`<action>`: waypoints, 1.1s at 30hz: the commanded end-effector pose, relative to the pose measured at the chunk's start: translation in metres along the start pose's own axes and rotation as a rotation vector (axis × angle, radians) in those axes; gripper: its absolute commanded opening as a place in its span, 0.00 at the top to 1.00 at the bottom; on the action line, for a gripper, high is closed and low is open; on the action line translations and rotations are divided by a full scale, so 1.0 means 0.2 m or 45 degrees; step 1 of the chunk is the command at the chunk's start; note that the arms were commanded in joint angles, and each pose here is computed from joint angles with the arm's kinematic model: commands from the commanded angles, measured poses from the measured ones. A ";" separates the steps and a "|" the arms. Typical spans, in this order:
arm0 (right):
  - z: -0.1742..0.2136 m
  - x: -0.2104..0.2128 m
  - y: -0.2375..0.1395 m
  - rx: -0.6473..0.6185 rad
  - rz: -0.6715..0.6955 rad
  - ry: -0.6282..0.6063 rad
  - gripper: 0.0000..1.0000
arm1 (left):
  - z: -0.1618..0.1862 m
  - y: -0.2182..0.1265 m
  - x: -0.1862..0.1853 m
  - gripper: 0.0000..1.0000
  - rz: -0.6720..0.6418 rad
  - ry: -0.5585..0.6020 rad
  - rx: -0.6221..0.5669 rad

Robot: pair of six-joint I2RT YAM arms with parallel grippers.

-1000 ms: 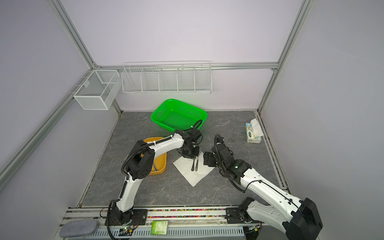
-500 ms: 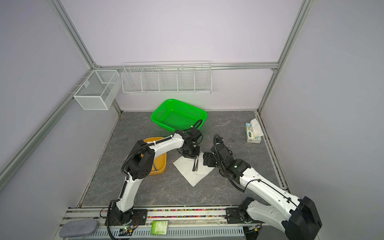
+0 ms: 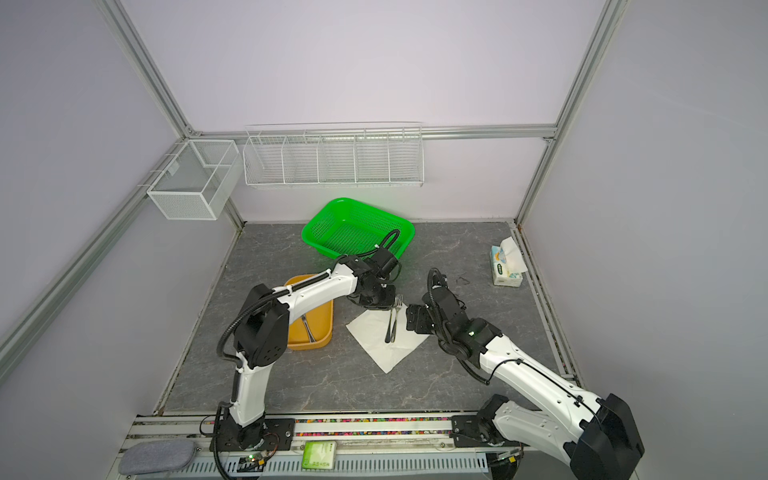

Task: Place the utensils on the paper napkin and roll it up
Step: 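Open the left gripper and move it back over the knife in the tray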

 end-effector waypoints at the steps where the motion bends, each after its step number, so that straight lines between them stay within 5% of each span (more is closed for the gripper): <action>1: -0.03 0.02 -0.02 -0.044 -0.056 0.014 0.11 | 0.01 -0.14 0.04 0.78 -0.065 0.016 -0.133; 11: -0.10 0.18 0.01 -0.016 -0.307 -0.092 0.11 | 0.07 -0.44 0.44 0.80 -0.281 -0.154 -0.340; 21: -0.14 0.40 0.10 0.116 -0.425 -0.251 0.10 | 0.15 -0.47 0.92 0.77 -0.305 -0.403 -0.156; 33: -0.13 0.52 0.17 0.196 -0.428 -0.360 0.10 | 0.20 -0.29 1.13 0.70 -0.312 -0.508 0.114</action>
Point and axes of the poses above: each gripper's point midway between its finger pads, its own y axis out along the fingers, its own x axis along the line the jaws close on, z = x × y, the point moved 9 cm from there along -y, back along the fingers, and after that the axes turned 6 degrees about -y, right-handed, at the moved point
